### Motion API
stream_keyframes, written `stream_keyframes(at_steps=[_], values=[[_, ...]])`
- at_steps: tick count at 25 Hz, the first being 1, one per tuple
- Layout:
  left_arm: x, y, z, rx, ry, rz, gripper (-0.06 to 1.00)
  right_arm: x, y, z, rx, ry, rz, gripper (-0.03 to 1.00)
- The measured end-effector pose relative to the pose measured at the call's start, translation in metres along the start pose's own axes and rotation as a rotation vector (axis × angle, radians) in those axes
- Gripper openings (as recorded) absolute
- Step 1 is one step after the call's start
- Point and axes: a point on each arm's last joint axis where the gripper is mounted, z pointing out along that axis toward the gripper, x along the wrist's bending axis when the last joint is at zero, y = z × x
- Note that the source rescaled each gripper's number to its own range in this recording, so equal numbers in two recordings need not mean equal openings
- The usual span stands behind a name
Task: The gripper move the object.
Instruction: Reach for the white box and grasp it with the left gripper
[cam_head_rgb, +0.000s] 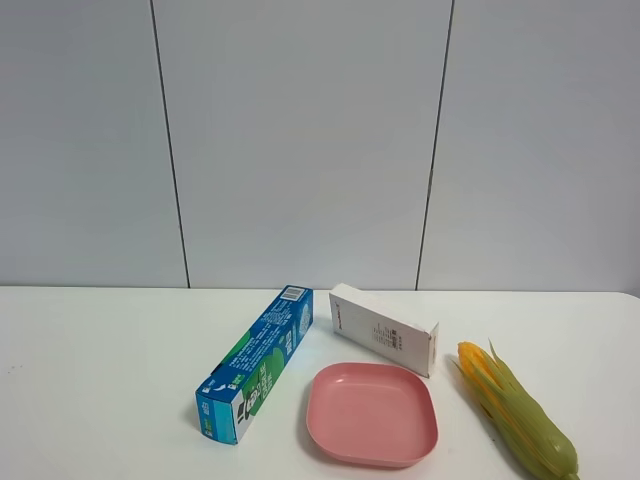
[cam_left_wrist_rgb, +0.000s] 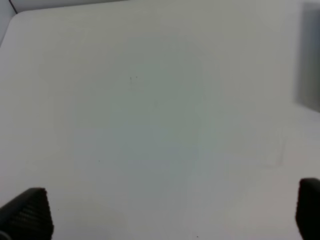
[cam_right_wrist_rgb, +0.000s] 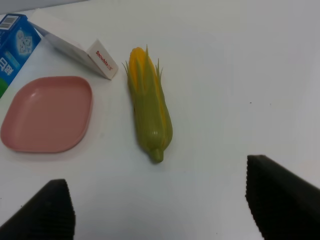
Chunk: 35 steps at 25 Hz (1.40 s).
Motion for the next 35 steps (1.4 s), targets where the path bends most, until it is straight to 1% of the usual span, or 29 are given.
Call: stream_keyframes(at_steps=[21, 25, 27, 29, 31, 33, 35], values=[[0.0, 0.0, 0.0, 0.0, 0.0, 0.0, 1.0, 0.0, 0.0, 0.0, 0.0, 0.0, 0.0, 1.0], [0.0, 0.0, 0.0, 0.0, -0.004, -0.023, 1.0, 0.0, 0.0, 0.0, 0.0, 0.0, 0.0, 1.0], [-0.002, 0.0, 0.0, -0.004, -0.024, -0.039, 1.0, 0.0, 0.0, 0.0, 0.0, 0.0, 0.0, 1.0], [-0.005, 0.004, -0.003, -0.03, -0.06, -0.068, 1.0, 0.0, 0.0, 0.0, 0.0, 0.0, 0.0, 1.0], [-0.008, 0.013, -0.009, -0.096, -0.1, -0.106, 1.0, 0.0, 0.0, 0.0, 0.0, 0.0, 0.0, 1.0], [-0.013, 0.024, -0.015, -0.136, -0.159, -0.155, 1.0, 0.0, 0.0, 0.0, 0.0, 0.0, 0.0, 1.0], [-0.017, 0.037, -0.016, -0.127, -0.217, -0.198, 1.0, 0.0, 0.0, 0.0, 0.0, 0.0, 0.0, 1.0]])
